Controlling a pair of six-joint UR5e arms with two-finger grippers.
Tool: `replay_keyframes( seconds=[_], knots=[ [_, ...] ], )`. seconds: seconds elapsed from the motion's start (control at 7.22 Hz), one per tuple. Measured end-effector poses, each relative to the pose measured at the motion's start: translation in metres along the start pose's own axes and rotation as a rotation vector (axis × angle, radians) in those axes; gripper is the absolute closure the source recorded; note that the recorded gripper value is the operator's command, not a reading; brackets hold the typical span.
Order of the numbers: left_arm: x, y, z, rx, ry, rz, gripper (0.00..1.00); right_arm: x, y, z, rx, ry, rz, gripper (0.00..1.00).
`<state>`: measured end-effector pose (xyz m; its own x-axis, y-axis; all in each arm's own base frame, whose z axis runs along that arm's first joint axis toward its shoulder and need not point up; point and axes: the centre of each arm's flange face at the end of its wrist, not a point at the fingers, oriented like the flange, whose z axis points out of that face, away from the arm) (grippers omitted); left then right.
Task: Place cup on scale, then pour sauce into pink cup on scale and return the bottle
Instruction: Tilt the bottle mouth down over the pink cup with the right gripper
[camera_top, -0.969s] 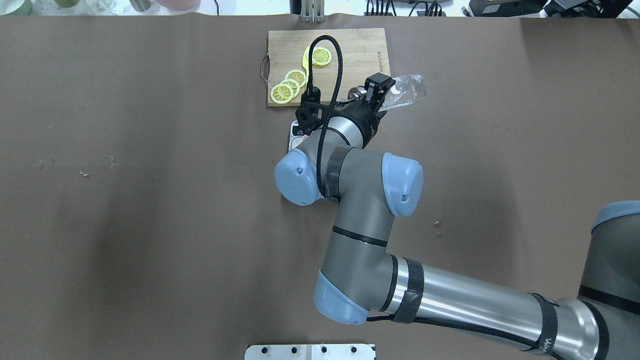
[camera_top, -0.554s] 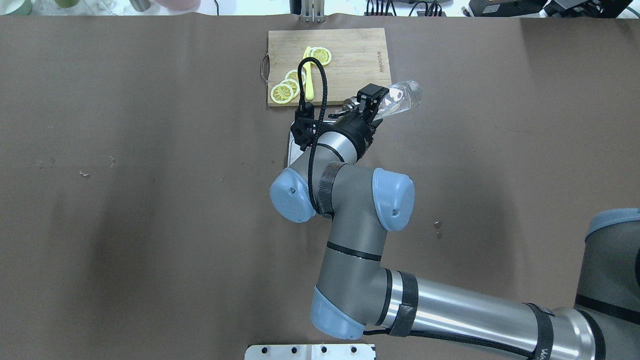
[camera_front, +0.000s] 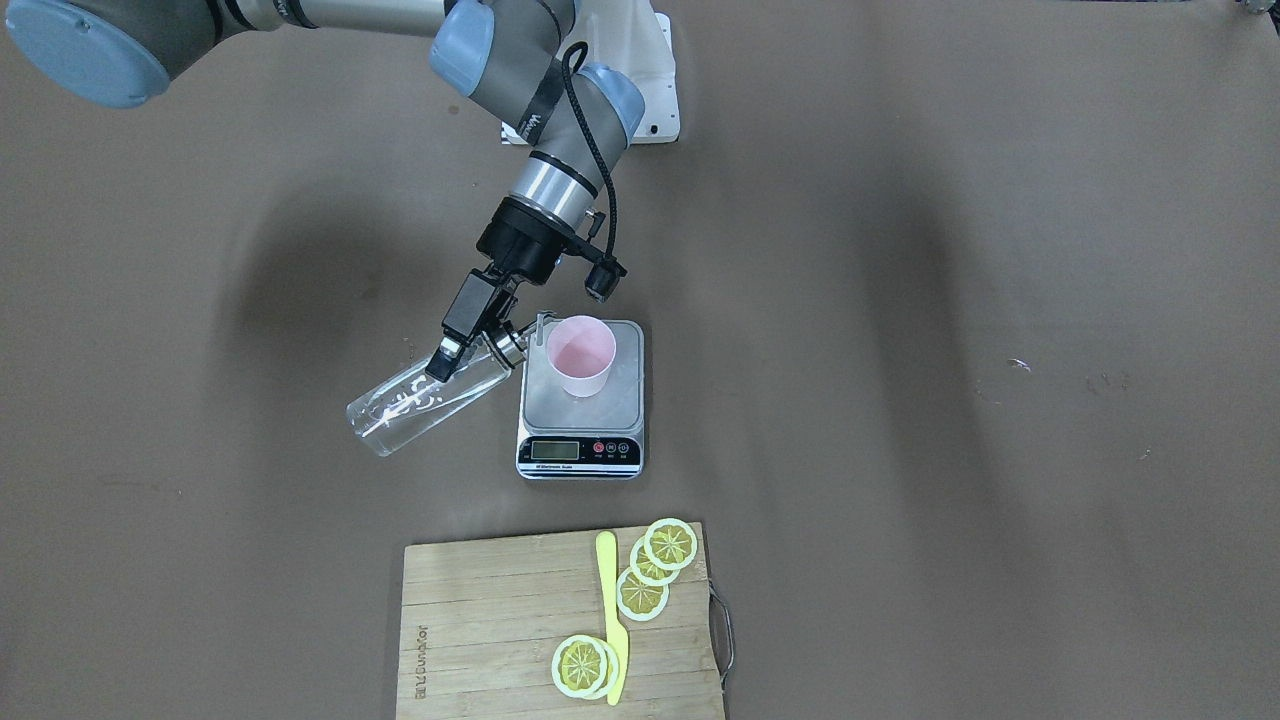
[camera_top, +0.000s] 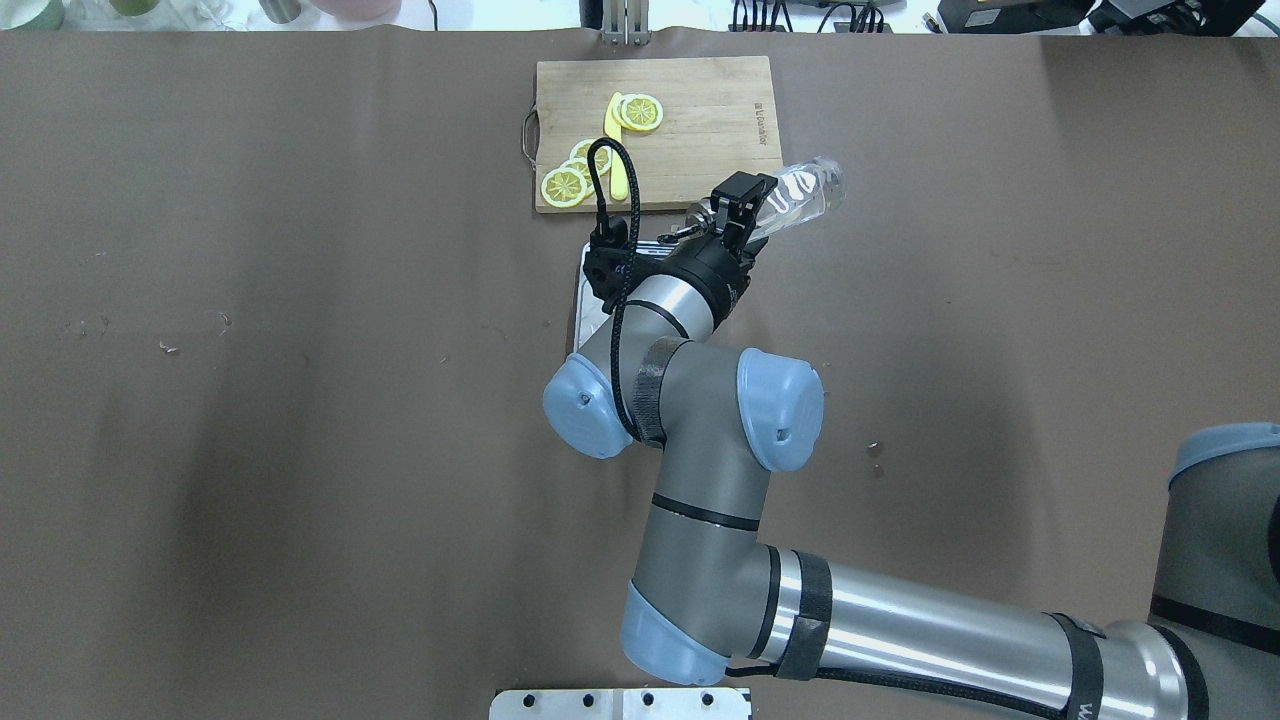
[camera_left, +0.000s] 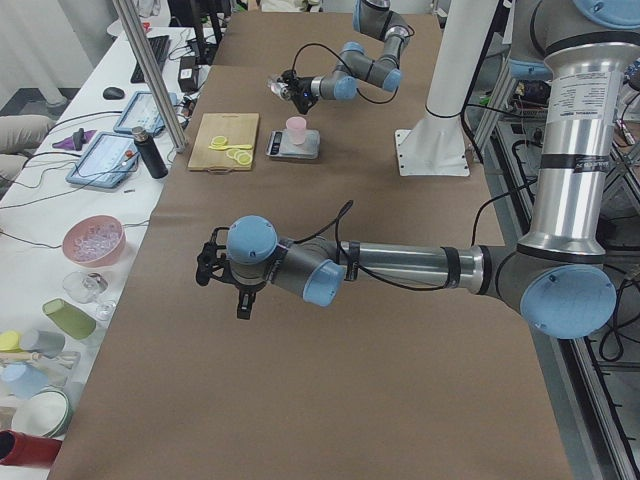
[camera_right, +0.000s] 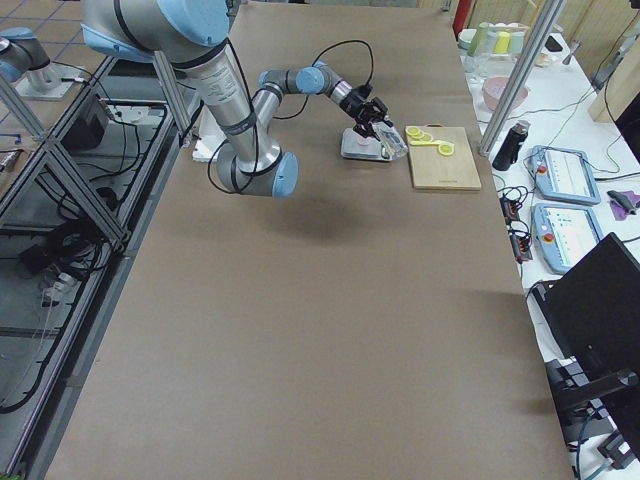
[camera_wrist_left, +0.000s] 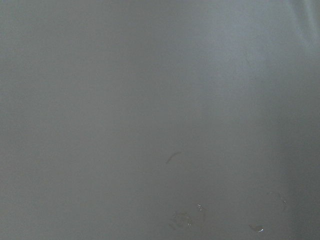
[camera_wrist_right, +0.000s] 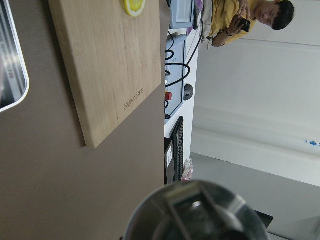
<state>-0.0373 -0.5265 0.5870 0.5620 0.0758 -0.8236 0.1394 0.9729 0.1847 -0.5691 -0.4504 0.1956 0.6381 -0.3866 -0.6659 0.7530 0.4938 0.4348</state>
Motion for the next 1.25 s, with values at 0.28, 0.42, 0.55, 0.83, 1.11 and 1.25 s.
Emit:
replay_keyframes(
  seconds=[0.28, 0.42, 0.55, 0.83, 1.11, 1.25],
  knots=[
    [-0.001, 0.0, 0.0, -0.001, 0.001, -0.004, 0.03, 0.0, 0.001, 0.002, -0.005, 0.028, -0.012, 1.0],
    [-0.001, 0.001, 0.001, -0.003, 0.001, -0.006, 0.03, -0.001, 0.001, 0.004, -0.008, 0.045, -0.018, 1.0],
    [-0.002, 0.001, 0.002, -0.004, 0.001, -0.008, 0.03, -0.002, 0.001, 0.007, -0.013, 0.058, -0.025, 1.0],
    [-0.004, 0.001, 0.003, -0.007, 0.0, -0.013, 0.03, -0.007, 0.001, 0.012, -0.021, 0.086, -0.041, 1.0],
    [-0.008, 0.002, 0.005, -0.011, -0.001, -0.019, 0.03, -0.01, 0.002, 0.015, -0.022, 0.103, -0.05, 1.0],
    [-0.008, 0.002, 0.005, -0.012, -0.001, -0.022, 0.03, -0.011, 0.002, 0.016, -0.022, 0.107, -0.053, 1.0]
  ],
)
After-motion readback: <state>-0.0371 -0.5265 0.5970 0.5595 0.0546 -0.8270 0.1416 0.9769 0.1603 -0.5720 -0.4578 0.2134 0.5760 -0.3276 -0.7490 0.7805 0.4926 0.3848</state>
